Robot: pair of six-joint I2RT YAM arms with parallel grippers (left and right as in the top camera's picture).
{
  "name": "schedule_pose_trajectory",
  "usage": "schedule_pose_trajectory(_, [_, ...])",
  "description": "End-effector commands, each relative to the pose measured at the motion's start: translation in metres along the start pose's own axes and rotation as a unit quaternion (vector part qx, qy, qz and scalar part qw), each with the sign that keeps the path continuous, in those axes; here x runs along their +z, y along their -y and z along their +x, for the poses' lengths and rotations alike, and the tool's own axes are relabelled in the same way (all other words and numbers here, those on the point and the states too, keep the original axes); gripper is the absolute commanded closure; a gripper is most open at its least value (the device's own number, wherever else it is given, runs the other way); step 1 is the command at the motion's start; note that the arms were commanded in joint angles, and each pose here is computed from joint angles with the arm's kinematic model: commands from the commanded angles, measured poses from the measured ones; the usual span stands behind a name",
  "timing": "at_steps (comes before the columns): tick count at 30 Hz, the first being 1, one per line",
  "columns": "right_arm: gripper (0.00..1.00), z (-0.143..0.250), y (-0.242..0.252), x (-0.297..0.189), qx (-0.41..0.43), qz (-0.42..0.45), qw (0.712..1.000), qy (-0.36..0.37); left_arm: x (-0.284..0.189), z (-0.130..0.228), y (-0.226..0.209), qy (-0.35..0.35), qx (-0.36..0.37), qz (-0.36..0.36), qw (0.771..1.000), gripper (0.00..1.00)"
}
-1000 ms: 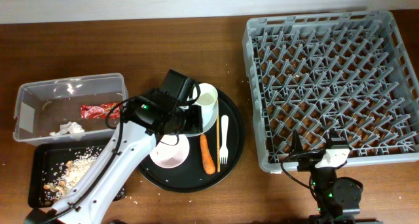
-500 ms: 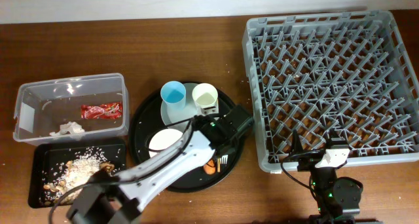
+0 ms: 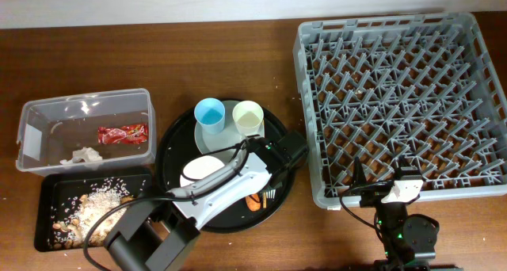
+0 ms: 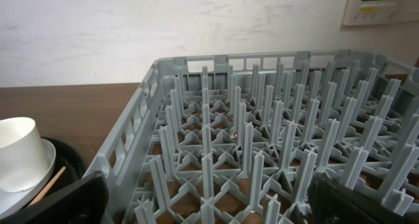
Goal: Sort waste into correct bins and load items into the dishwasher rack
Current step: 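Reach the left gripper to the carrot and grasp it, then carry the carrot to the black tray and release it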
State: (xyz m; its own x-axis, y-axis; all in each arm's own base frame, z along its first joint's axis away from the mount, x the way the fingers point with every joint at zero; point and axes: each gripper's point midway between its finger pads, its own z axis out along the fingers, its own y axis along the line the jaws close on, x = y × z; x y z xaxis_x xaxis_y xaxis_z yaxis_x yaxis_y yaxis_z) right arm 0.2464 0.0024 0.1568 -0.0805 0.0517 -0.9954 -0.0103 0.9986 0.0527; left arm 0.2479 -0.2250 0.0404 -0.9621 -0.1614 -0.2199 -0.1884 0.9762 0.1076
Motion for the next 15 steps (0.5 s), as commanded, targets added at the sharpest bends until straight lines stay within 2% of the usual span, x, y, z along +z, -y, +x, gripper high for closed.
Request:
schedule_pose_trajectory(1, [0.01,0.002,0.003,0.000,0.001,0.008,1.000,-0.001,0.007,0.007,-0.004,-0.017,0.024,-0.006,1.000,0.58])
schedule_pose_trajectory(15, [0.01,0.002,0.003,0.000,0.001,0.008,1.000,-0.001,0.024,0.020,-0.012,-0.039,0.035,-0.005,0.999,0.57])
